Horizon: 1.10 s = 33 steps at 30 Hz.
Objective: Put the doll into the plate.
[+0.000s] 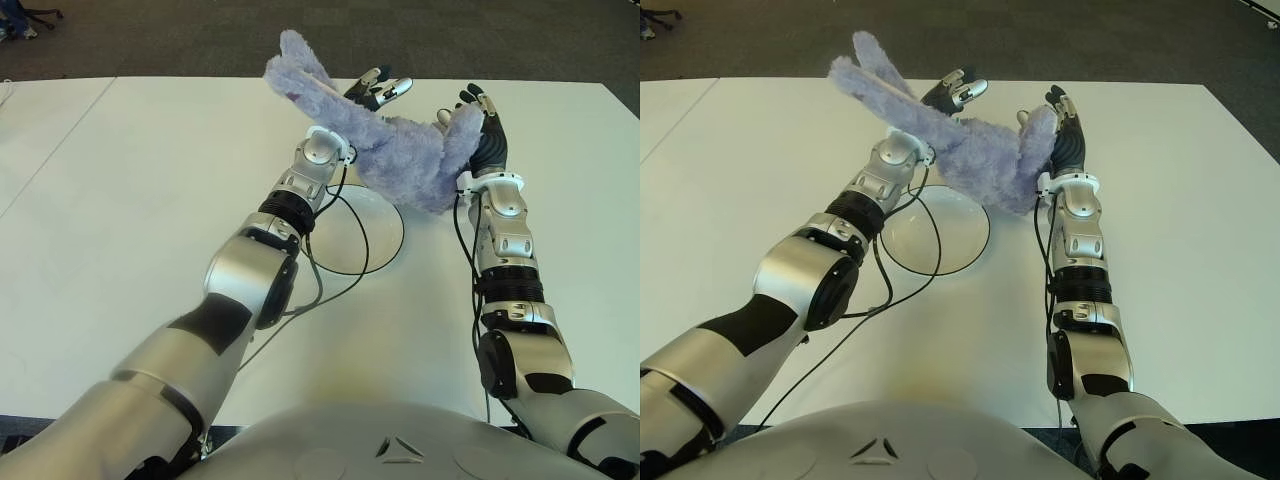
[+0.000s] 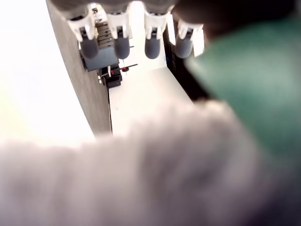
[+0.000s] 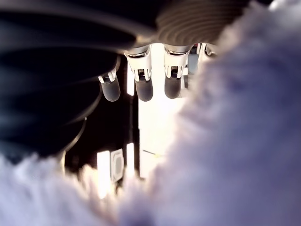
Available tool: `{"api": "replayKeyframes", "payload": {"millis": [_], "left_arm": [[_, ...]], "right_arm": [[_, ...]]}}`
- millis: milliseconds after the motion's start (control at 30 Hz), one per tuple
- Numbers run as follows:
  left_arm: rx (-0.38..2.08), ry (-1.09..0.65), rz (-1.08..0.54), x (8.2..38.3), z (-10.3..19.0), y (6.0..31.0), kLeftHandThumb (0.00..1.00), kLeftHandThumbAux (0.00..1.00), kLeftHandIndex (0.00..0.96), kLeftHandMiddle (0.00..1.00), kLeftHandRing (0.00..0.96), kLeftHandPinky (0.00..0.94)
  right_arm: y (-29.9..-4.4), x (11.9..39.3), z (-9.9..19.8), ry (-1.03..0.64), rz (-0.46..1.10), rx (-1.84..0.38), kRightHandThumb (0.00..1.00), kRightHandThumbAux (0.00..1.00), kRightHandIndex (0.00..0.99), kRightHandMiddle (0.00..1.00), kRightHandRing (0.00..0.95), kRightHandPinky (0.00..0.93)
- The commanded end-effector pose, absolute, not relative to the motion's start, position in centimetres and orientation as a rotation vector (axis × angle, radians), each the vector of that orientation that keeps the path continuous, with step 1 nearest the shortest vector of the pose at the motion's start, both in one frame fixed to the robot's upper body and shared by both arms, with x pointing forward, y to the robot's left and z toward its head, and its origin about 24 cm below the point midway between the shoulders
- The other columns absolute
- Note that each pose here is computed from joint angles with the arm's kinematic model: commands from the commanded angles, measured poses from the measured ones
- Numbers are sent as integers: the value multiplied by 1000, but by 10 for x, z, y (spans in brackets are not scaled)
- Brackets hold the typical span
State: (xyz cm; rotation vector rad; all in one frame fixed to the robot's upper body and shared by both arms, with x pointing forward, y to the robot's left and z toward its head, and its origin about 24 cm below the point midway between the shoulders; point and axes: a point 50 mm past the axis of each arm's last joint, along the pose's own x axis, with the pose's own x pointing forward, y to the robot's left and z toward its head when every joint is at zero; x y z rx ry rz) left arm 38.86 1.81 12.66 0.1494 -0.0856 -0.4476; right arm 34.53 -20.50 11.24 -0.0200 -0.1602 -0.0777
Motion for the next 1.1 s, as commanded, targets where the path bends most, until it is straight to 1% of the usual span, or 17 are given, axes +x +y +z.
{"api": "replayKeyframes", "payload": {"millis": [33,467,1100], "left_arm": [[113,-50,-466,385,127,0,0,390,0,0,0,0],[98,-4,-464,387,127,0,0,380,0,0,0,0],[88,-23,-475,388,139,-8,0,384,0,0,0,0]], "right_arm": [[-205,347,108,-131,-87,-18,212,678,0,0,0,0],[-210,351,110,-125,-103,-11,221,679,0,0,0,0],[-216,358,117,-137,-115,-13,229,691,0,0,0,8]]}}
